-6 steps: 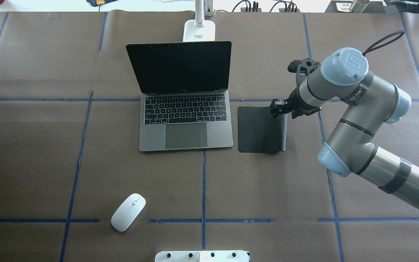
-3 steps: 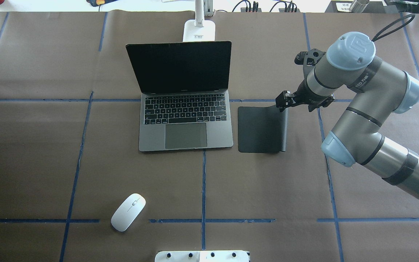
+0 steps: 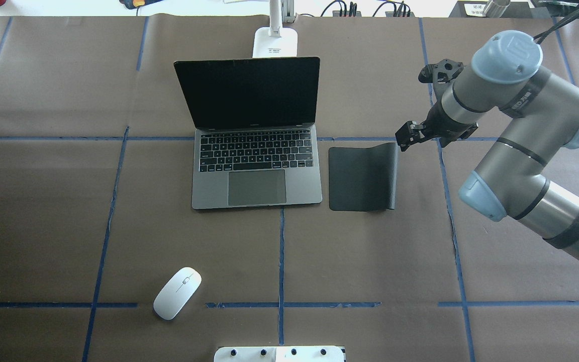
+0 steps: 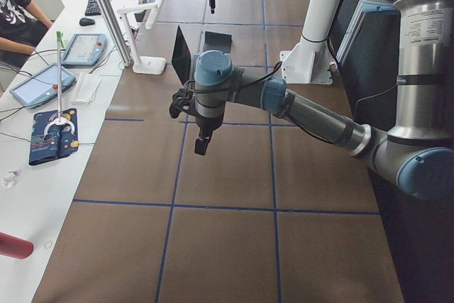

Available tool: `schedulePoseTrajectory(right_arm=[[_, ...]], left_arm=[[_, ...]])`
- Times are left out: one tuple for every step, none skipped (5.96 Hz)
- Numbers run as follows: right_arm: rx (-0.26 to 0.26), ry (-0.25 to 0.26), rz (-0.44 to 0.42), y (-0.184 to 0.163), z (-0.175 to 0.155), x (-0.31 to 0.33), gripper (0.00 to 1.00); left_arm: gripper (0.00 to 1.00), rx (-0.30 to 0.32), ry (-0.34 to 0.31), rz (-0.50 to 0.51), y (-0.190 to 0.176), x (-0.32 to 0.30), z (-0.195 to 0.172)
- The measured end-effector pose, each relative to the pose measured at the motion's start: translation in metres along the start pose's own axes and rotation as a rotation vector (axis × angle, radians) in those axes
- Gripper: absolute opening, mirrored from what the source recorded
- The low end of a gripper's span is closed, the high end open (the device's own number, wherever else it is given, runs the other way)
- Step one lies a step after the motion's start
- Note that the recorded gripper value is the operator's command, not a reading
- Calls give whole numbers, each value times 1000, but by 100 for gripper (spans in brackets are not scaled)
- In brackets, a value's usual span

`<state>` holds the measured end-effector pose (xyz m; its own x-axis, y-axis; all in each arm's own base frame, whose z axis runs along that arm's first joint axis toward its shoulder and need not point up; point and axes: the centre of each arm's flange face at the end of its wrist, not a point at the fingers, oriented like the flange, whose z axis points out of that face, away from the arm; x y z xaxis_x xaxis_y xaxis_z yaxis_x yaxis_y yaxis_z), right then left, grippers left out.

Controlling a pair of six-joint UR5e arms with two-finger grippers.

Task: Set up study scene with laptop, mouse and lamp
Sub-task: 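Release the mouse pad and withdraw the right gripper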

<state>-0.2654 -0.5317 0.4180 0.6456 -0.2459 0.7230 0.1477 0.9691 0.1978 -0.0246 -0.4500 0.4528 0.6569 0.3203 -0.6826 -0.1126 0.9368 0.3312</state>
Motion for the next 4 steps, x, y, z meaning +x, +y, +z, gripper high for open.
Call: schedulePoseTrajectory(right_arm=[[-5,6,-64,27,-20,72,100],[-6,33,-126,60,-38,144,100],[-8,62,-183,96,-54,208,100],[-13,84,-225,135,-65,258,100]], left_arm=[[100,-1,32,107,-31,51,23],[100,-11,45,176,-58,105,44],[100,-30,31,239,-76,167,73],[100,-50,16,309,-81,233,107]])
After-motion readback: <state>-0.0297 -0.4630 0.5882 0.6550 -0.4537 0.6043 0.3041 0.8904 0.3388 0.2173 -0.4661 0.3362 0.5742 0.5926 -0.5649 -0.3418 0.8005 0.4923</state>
